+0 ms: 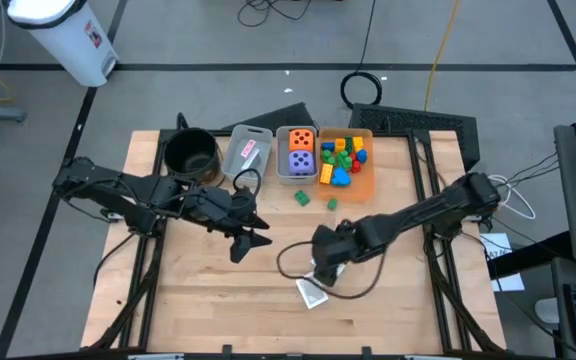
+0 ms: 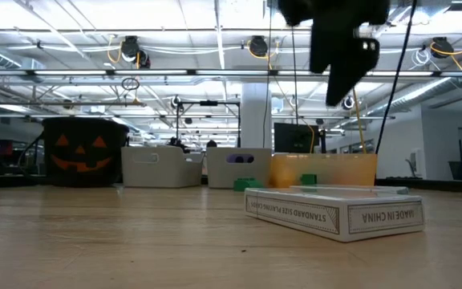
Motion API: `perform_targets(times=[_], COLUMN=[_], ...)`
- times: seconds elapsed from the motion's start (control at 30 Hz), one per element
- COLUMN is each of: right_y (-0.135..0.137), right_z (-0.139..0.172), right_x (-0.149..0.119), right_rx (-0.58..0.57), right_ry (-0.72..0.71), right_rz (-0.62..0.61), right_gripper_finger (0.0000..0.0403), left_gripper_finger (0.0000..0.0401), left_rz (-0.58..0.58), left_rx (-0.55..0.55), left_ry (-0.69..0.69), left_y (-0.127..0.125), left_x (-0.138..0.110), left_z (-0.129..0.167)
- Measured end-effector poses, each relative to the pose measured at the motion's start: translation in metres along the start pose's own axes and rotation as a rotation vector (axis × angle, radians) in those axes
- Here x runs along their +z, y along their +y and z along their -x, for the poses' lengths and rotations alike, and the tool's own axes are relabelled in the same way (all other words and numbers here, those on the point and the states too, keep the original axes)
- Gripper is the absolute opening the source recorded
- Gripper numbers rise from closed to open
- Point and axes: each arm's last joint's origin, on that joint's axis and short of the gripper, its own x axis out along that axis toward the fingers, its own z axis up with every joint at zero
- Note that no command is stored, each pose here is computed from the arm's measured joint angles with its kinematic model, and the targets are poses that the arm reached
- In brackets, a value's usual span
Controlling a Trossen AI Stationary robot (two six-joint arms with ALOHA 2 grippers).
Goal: Pick & Place Toys
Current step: Put the blue deck of cards into the left gray bin
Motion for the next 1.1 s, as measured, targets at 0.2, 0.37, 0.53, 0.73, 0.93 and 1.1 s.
perform_targets(times=[0.2,0.37,0.53,0.73,0.93,1.1], right_y=[0.006,0.009,0.007,0.005,-0.001,-0.011], right_z=[-0.039,-0.057,-0.067,-0.079,-0.086,-0.093], right_x=[-0.003,-0.004,-0.005,-0.005,-0.002,-0.005], right_rx=[-0.034,-0.044,-0.070,-0.100,-0.125,-0.154], right_ry=[0.118,0.155,0.171,0.194,0.207,0.227], right_rz=[-0.161,-0.180,-0.172,-0.154,-0.141,-0.133], right_gripper_finger=[0.0394,0.0394,0.0394,0.0394,0.0394,0.0394], left_gripper_finger=[0.0232,0.0232,0.0232,0.0232,0.0232,0.0232], left_rz=[-0.001,-0.001,-0.001,-0.002,-0.001,-0.001], left_rx=[0.006,0.006,0.006,0.006,0.006,0.007], left_ry=[0.009,0.010,0.010,0.010,0.010,0.009], left_y=[0.000,0.001,0.001,0.000,0.000,0.001], left_x=[-0.001,-0.001,-0.001,-0.001,-0.001,-0.001], left_z=[0.000,0.000,0.000,0.000,0.000,0.000])
